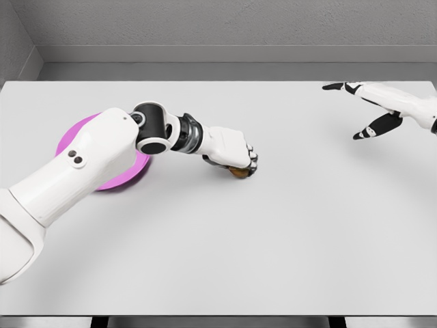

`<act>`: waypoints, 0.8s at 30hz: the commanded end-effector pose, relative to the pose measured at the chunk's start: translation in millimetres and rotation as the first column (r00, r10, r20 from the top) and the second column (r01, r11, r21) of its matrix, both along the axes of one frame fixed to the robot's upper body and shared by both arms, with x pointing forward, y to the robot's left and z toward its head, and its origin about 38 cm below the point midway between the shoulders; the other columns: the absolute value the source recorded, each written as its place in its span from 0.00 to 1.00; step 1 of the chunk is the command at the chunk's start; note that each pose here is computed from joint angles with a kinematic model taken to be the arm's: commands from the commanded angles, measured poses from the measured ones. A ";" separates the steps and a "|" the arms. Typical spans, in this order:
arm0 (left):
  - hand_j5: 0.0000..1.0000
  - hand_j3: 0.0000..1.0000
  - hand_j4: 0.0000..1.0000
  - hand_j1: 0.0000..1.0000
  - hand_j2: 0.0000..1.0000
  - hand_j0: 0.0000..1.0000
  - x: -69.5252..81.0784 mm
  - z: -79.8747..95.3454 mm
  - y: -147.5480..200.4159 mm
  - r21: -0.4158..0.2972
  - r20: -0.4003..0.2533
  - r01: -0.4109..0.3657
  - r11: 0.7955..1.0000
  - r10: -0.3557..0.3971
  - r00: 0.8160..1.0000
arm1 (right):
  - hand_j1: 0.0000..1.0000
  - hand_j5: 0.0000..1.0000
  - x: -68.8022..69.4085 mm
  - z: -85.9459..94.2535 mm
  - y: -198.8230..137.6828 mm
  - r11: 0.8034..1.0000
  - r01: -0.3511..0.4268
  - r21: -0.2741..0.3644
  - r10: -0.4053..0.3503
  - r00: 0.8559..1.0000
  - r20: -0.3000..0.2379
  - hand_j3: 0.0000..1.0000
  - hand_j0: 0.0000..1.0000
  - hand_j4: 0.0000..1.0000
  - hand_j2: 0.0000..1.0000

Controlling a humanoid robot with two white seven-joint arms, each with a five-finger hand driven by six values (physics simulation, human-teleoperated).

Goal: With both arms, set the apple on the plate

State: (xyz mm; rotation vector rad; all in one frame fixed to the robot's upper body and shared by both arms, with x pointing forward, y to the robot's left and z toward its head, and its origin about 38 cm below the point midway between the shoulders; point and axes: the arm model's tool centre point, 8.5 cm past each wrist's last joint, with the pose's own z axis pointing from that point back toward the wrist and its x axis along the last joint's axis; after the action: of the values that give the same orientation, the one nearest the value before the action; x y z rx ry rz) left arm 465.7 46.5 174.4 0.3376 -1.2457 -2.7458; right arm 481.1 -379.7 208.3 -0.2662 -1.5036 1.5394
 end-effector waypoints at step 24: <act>0.88 0.88 0.88 0.88 0.88 0.88 2.4 69.6 294.1 -0.114 -0.083 -0.498 0.859 0.492 0.867 | 1.00 1.00 0.0 3.7 0.5 1.000 -0.002 0.005 0.002 1.000 0.007 1.00 1.00 1.00 1.00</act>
State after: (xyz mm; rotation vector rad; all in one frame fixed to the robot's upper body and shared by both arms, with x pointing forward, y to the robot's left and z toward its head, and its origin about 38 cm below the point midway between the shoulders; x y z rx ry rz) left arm 466.1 340.8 244.9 0.4991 -1.1184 -2.2259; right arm 480.8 -378.5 210.1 -0.2676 -1.5083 1.5450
